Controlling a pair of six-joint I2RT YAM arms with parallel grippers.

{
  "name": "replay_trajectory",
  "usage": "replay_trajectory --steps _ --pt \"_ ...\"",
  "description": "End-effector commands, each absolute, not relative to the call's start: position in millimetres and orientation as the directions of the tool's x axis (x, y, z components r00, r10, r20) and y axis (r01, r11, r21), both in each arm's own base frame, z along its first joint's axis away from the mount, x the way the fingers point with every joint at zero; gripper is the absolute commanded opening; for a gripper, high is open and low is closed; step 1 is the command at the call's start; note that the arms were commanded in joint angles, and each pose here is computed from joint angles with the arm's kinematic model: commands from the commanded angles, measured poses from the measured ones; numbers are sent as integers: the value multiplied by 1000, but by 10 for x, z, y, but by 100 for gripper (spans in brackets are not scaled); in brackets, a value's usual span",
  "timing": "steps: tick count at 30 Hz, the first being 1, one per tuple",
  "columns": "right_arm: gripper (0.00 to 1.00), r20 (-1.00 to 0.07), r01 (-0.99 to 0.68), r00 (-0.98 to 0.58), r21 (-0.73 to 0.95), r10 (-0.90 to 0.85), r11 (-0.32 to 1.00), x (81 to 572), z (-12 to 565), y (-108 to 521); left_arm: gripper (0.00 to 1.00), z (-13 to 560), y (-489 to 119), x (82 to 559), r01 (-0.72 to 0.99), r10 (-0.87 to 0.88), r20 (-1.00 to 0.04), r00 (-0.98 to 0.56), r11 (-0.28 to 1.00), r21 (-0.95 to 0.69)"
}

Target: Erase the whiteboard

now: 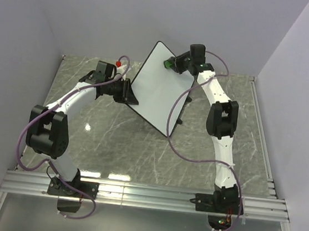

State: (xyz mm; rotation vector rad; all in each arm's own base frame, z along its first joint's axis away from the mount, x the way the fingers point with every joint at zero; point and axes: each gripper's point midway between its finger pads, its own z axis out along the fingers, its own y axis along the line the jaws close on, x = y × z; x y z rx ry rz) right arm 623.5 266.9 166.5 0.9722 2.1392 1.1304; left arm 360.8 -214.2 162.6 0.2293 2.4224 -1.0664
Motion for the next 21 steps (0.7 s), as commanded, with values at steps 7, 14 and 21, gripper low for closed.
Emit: replay_trajectory --steps 7,14,21 --pt "0 -112 466 -534 788 838 402 6197 1290 2414 0 1047 -2095 3381 379 128 -453 -882 764 -522" --pt "0 -203 590 -445 666 872 456 6128 1045 1800 0 1038 -2104 3383 378 131 -446 -885 761 -527" --pt "0 -183 578 -501 656 846 485 6050 952 1902 0 1023 -2113 3389 377 132 -441 -887 759 -531"
